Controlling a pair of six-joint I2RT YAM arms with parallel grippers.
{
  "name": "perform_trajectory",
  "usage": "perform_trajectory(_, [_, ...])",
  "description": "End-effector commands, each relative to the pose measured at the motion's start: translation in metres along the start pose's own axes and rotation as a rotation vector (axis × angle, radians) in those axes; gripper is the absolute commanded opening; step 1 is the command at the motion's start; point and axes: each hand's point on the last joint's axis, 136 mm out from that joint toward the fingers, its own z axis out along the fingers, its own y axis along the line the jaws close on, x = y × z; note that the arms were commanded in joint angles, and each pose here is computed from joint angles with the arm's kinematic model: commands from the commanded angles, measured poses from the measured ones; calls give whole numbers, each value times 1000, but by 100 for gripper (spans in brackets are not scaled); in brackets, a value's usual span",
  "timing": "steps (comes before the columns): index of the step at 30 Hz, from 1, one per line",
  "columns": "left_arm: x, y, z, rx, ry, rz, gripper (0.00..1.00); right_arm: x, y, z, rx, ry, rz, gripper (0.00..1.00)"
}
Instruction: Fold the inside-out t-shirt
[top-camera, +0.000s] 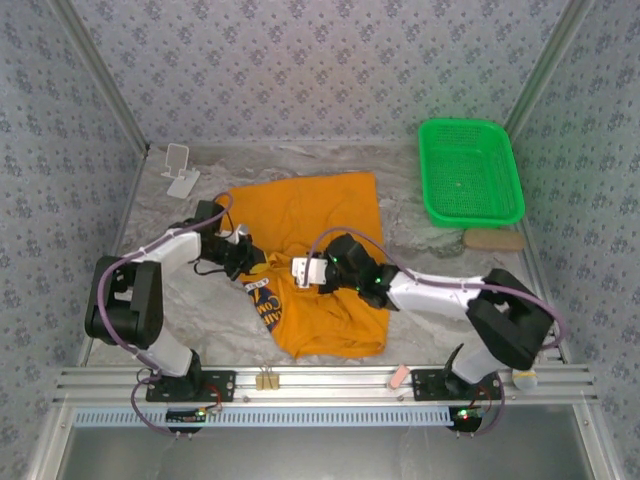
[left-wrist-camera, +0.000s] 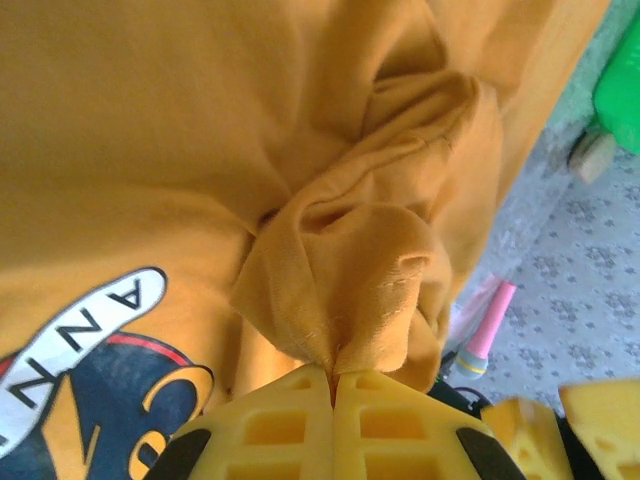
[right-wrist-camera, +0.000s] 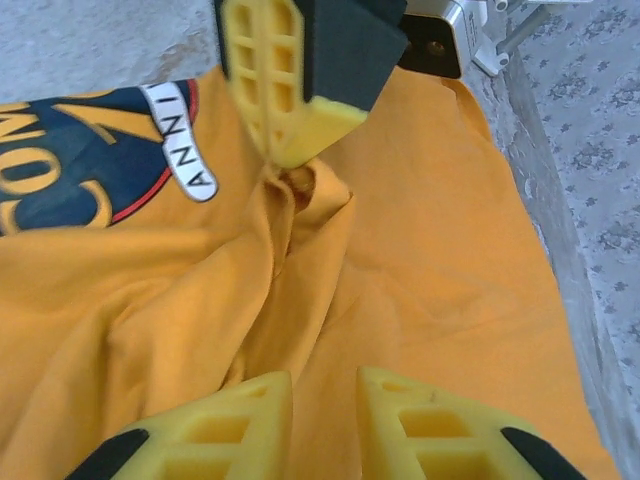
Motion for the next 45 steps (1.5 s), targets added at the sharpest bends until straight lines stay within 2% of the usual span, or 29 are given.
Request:
perform_trajectory(1, [12,-30,-12,121,23,40,0,-1,9,21,-108,-13,-9,26])
perform_trajectory(8, [16,-58,-24,194,18,67,0,28,28,58,-134,117,-164,27])
perform_trajectory(10, [20,-66,-23,203,36,86,0,31,34,61,-147,123,-165,33])
perform_trajectory(16, [28,-86,-19,233,75,115,0,28,36,65,-129,87,-61,37])
perform_trajectory(23, [32,-98,-22,268,93,127,0,17,13,50,-101,-43,102,36])
perform_trajectory(25, [33,-101,-24,274,99,129,0,12,10,41,-124,-99,152,35])
perform_trajectory(29, [34,-98,-23,268,99,128,0,0,10,26,-172,-176,175,20])
perform_trajectory(30, [35,-95,-21,262,106,123,0,-4,11,24,-179,-191,171,18])
perform_trajectory(36, [35,-88,-14,249,119,106,0,-23,16,18,-242,-248,163,30])
perform_trajectory(41, [37,-90,-15,251,116,113,0,-22,18,26,-231,-225,175,30])
perform_trajectory(43, [39,-89,-16,250,121,115,0,-18,16,29,-202,-222,175,25])
perform_trajectory(45, [40,-87,-16,239,125,117,0,-17,14,29,-192,-223,176,13])
